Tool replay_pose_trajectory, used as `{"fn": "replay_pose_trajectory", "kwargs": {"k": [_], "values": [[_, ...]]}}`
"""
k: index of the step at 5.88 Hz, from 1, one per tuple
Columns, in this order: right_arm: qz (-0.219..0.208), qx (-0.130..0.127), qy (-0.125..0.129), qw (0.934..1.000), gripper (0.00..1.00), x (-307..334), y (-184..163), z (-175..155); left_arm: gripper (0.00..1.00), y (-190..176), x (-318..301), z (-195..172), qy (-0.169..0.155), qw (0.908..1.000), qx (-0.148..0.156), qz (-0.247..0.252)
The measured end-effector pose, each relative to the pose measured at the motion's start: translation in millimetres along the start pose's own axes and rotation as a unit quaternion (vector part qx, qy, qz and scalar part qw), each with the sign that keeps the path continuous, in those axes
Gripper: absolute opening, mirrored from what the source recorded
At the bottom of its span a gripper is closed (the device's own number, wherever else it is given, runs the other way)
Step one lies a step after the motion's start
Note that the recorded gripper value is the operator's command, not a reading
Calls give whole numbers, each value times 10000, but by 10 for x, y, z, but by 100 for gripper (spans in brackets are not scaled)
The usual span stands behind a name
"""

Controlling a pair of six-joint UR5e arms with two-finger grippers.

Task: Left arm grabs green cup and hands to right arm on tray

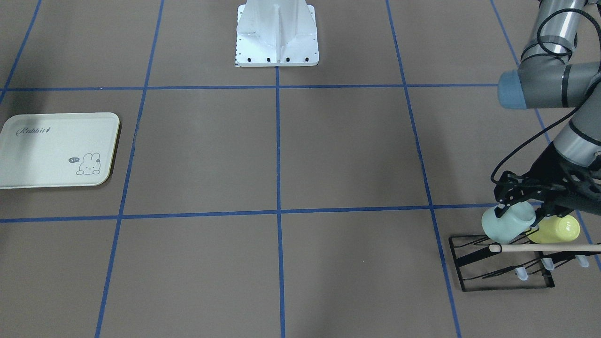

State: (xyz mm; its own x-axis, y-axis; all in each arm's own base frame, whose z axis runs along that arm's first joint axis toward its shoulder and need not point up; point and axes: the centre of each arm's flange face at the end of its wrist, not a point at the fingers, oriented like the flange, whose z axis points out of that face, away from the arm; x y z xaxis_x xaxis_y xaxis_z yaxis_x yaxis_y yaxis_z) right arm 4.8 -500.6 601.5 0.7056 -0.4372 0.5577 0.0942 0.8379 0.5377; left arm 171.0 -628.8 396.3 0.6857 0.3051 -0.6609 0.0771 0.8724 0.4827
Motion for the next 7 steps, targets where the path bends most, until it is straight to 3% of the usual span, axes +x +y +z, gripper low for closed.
{"fn": "replay_pose_trajectory", "kwargs": {"k": [2,4,5,7], "values": [[13,18,-13,10000,100,-15,-13,-15,0,55,101,-590,-73,9996,178,-201],[291,189,-128,9993,100,-174,-107,18,0,95,340,-620,114,9969,281,-728],[622,386,-335,9968,100,-446,-277,105,0,139,539,-534,323,9947,323,-916],[1406,840,-1054,9809,100,-1187,-774,230,0,187,942,-449,722,9882,532,-1245]]}}
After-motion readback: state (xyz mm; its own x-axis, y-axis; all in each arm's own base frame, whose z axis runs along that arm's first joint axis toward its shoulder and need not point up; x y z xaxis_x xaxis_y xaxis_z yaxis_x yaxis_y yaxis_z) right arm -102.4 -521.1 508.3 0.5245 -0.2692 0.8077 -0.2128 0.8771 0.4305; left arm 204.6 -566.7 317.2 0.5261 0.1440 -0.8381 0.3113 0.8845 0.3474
